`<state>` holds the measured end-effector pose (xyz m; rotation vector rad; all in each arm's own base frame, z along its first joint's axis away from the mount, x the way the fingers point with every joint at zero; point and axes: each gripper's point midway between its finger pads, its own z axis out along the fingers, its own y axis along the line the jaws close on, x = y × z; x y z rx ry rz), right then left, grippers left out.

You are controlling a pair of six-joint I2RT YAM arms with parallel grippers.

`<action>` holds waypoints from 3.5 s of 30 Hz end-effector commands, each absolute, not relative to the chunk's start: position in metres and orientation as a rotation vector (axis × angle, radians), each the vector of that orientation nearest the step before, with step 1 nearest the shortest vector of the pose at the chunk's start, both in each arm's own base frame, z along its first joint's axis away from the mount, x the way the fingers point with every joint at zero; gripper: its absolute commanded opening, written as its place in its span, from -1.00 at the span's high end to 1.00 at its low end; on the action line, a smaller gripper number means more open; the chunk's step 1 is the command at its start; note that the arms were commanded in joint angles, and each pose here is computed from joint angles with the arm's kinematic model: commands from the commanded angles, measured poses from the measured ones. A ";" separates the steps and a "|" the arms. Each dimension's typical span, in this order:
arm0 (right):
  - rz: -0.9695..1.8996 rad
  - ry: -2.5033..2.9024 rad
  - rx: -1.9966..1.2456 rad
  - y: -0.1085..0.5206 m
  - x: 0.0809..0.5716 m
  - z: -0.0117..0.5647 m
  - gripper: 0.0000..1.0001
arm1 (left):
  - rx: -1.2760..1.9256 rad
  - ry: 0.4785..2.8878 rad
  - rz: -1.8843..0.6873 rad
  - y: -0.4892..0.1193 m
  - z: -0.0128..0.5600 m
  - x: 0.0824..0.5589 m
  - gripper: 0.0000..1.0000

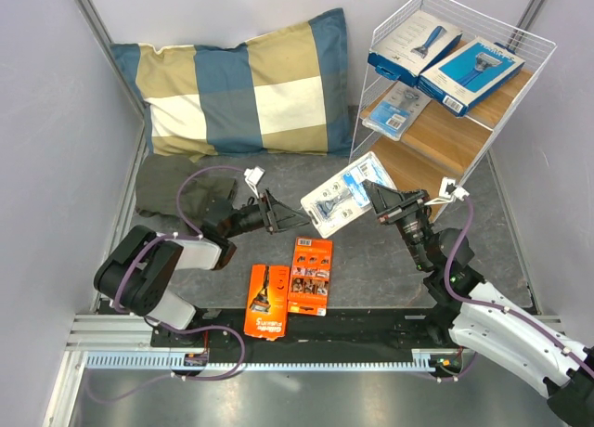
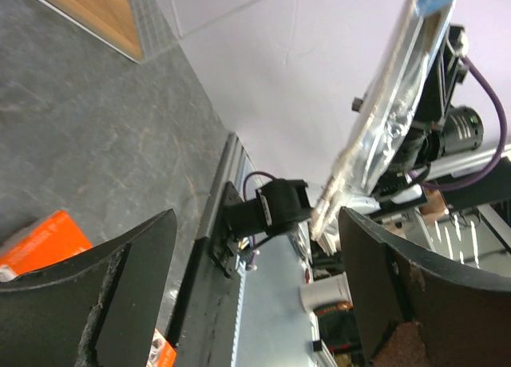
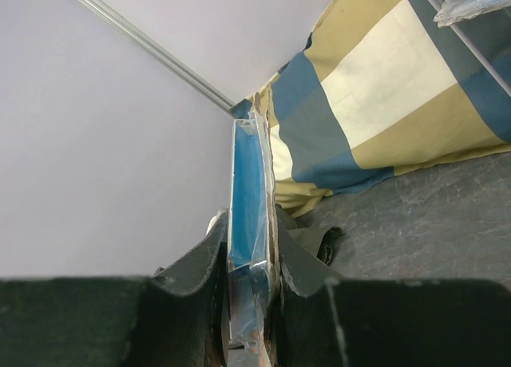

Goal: Place and organize the shaving razors onto the shelf

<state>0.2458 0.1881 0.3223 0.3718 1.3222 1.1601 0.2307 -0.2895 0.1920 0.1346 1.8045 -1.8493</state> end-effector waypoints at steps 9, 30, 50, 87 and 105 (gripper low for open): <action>1.224 1.207 0.398 0.180 0.240 0.358 0.81 | 0.418 1.308 -1.927 -0.304 0.285 0.194 -0.65; 1.255 1.248 0.400 0.187 0.240 0.342 0.80 | 0.503 1.184 -1.969 -0.316 0.322 0.184 -0.08; 1.285 1.228 0.452 0.180 0.236 0.337 0.74 | 0.595 1.081 -1.975 -0.315 0.348 0.164 0.56; 0.865 1.271 0.476 0.100 0.217 0.360 -0.96 | 0.401 1.259 -2.033 -0.344 0.325 0.214 0.96; 0.710 1.273 0.470 0.067 0.205 0.376 -0.93 | 0.323 1.410 -2.037 -0.419 0.344 0.268 0.96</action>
